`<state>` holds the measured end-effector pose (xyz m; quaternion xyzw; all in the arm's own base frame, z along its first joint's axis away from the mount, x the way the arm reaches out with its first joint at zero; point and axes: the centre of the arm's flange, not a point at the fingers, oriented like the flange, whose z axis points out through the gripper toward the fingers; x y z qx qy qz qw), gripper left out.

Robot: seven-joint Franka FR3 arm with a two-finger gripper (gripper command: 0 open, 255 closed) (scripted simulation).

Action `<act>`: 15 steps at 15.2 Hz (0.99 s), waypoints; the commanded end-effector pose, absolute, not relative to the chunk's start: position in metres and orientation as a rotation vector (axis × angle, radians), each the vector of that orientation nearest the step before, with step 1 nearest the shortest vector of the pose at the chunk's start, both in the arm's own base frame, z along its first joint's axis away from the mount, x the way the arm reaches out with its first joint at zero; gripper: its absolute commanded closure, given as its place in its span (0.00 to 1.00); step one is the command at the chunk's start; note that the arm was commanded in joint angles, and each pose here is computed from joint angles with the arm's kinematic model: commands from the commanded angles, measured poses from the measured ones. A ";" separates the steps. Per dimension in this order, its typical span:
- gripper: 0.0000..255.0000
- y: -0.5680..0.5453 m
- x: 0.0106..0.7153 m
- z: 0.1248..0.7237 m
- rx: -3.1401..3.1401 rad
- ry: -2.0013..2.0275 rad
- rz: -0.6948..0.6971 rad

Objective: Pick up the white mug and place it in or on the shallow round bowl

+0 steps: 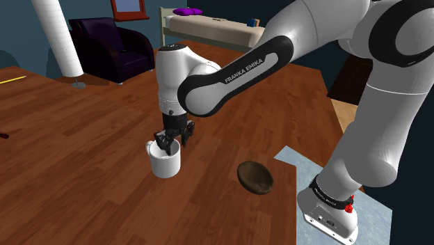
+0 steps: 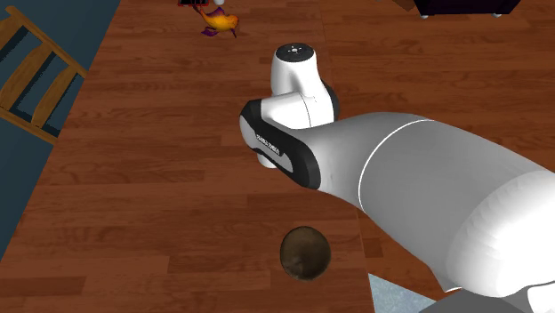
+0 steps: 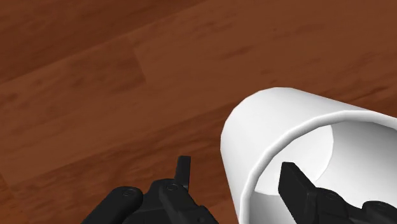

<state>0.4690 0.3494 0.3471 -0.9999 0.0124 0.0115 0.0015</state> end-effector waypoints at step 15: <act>1.00 0.349 0.469 0.379 -3.138 0.039 0.036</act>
